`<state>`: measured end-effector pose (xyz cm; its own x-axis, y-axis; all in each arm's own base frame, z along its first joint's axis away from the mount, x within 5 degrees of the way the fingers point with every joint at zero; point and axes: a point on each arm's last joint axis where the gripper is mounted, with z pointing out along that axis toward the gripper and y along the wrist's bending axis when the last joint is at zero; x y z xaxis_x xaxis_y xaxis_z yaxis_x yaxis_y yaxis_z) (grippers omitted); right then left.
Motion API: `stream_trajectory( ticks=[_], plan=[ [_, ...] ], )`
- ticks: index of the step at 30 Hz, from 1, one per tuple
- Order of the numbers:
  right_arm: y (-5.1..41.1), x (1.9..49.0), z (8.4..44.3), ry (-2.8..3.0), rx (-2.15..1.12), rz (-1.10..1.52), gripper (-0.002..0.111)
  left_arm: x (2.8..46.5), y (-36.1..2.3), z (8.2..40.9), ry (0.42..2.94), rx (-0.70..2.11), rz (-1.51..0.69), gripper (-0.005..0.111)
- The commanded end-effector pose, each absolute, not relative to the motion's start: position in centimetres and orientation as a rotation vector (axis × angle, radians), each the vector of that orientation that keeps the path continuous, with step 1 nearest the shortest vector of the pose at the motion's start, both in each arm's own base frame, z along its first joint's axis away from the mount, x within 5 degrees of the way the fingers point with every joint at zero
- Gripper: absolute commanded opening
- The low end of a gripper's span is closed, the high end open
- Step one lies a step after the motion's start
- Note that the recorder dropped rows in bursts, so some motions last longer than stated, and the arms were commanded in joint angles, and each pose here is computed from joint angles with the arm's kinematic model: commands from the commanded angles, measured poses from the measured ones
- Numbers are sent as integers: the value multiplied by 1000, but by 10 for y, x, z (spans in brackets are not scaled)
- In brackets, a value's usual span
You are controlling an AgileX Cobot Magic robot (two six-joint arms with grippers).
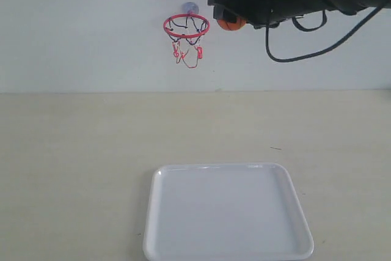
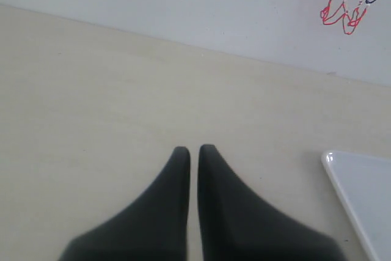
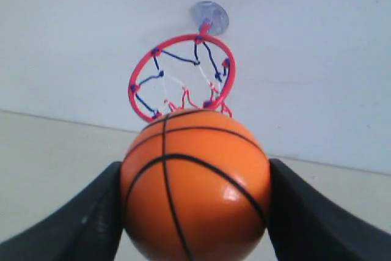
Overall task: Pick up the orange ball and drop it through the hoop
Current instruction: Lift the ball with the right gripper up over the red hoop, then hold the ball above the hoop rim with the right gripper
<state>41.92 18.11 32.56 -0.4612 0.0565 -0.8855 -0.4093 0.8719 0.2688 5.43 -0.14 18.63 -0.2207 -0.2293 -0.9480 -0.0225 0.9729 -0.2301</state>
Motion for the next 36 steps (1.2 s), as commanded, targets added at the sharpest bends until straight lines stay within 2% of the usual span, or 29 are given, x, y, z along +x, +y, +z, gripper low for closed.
stream_trajectory(
  ticks=[1,6,10,15,22,36],
  plan=[
    [191,448,329,1940,-249,588,0,54,-1,186,1783,-193,-193,4],
    [211,485,325,1899,-249,680,0,54,-1,186,1783,-193,-193,4],
    [218,497,325,1863,-209,754,0,54,-1,186,1783,-193,-193,4],
    [227,513,307,1849,-169,826,0,54,-1,186,1783,-193,-193,4],
    [231,520,295,1843,-116,877,0,54,-1,186,1783,-193,-193,4],
    [235,520,299,1774,-127,799,0,54,-1,186,1783,-193,-193,4]
  ],
)
